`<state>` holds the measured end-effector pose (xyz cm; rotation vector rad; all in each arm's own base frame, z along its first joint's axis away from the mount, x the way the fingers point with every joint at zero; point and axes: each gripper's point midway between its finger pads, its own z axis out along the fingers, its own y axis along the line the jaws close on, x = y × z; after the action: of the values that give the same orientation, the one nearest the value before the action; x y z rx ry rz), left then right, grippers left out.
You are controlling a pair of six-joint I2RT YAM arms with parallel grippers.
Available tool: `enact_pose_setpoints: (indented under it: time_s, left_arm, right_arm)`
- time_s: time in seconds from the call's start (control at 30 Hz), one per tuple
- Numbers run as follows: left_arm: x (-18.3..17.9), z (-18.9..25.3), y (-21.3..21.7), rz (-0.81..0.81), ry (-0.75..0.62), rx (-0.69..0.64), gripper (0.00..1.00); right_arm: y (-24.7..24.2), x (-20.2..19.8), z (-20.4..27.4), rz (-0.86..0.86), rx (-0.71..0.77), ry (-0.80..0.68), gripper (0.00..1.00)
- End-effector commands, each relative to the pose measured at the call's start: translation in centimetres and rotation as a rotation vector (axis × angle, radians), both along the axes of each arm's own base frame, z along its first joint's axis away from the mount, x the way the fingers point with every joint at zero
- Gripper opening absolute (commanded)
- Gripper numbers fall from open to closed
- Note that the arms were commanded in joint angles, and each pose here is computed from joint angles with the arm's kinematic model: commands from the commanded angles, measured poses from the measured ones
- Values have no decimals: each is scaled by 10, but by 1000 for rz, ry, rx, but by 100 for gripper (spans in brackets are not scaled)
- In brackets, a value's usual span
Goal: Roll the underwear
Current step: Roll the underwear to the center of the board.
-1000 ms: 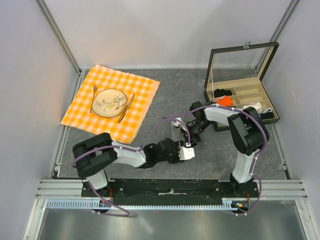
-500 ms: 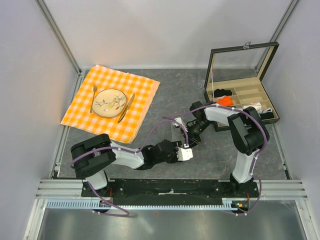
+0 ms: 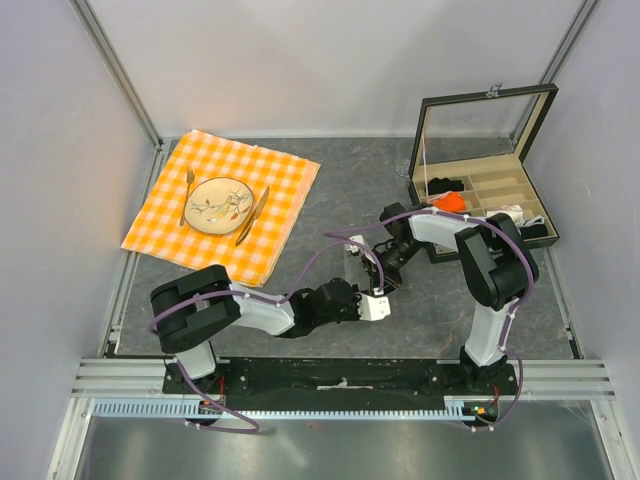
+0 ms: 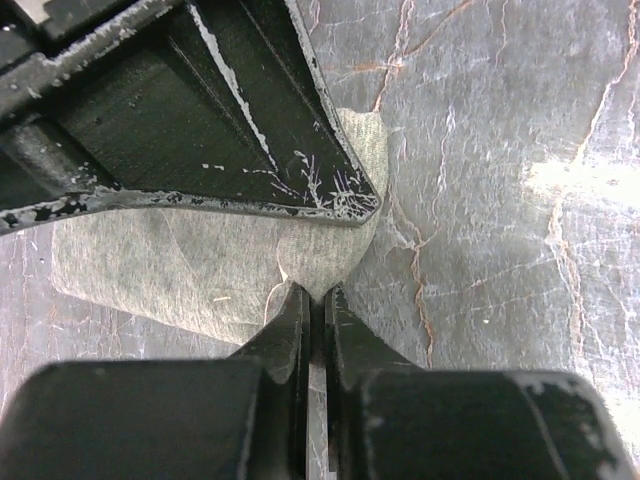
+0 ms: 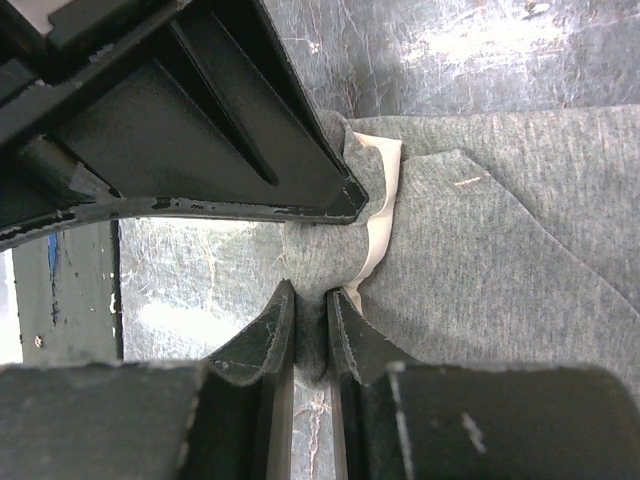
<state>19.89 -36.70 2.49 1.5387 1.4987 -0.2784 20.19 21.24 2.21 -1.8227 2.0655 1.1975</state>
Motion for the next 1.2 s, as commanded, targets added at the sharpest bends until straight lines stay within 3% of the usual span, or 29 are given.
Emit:
enact_pose_setpoints:
  time_s: [0.0,0.13,0.33,0.6,0.77,0.93,1.03,1.17]
  left_arm:
    - [-2,-15,6,1,26,70,2]
    - [-19,-20,6,-24,170,72,2]
    - [-48,-29,7,-25,563,70,2]
    - [-49,-34,16,88,1076,70,2]
    - [-43,-54,21,225,1322,87,2]
    - [-17,-66,29,360,1432,54,3]
    - [-6,-68,29,401,1458,33,6]
    - [6,-64,20,406,1450,6,8]
  right_arm:
    - [-20,-15,-18,17,-102,55,17]
    - [-19,-4,-5,-22,-60,23,27]
    - [-28,28,36,-134,47,-99,39]
    - [-66,61,75,-280,99,-296,42]
    - [-63,42,92,-174,196,-446,42]
    - [-49,12,72,9,221,-566,53]
    - [-31,22,64,87,158,-770,59]
    - [-18,26,54,131,133,-855,62]
